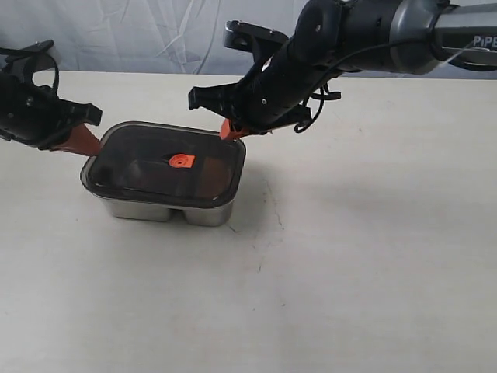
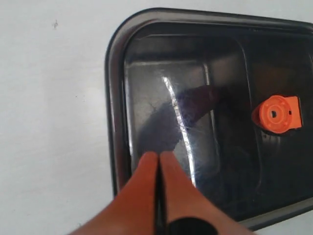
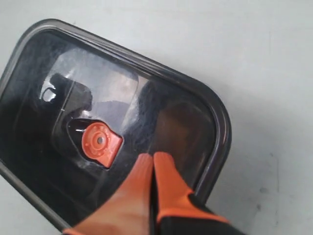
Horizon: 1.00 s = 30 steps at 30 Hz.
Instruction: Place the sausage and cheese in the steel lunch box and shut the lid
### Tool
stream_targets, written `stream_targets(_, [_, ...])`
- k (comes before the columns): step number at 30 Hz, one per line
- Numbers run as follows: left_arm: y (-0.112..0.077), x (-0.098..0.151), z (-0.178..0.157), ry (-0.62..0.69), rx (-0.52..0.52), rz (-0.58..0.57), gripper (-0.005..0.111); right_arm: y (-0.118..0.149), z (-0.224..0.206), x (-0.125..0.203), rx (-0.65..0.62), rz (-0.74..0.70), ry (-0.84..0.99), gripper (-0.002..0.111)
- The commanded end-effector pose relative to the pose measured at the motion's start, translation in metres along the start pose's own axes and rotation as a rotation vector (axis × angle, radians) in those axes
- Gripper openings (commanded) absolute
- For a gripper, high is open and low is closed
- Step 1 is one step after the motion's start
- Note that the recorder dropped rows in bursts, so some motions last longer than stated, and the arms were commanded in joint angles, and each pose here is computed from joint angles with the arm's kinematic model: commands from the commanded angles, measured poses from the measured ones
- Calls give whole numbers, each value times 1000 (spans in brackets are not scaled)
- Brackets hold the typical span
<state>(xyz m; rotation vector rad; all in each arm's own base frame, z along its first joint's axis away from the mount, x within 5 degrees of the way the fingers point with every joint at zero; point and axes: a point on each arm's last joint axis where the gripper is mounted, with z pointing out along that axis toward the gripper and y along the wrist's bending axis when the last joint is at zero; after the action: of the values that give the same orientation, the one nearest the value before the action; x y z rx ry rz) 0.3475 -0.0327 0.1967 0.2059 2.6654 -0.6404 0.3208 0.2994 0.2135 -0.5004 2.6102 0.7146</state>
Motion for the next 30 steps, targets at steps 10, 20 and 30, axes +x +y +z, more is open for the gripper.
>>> stream_targets(10, [4,-9,1,-44,-42,25,0,5,-4,-8,-12,-36,-8,-1])
stream_targets(20, [15,-13,-7,-55,-84,3,0,4,-1,-8,-4,-42,-7,-1])
stream_targets(30, [9,-12,6,-29,-13,2,0,3,0,-8,-1,-44,-6,-1])
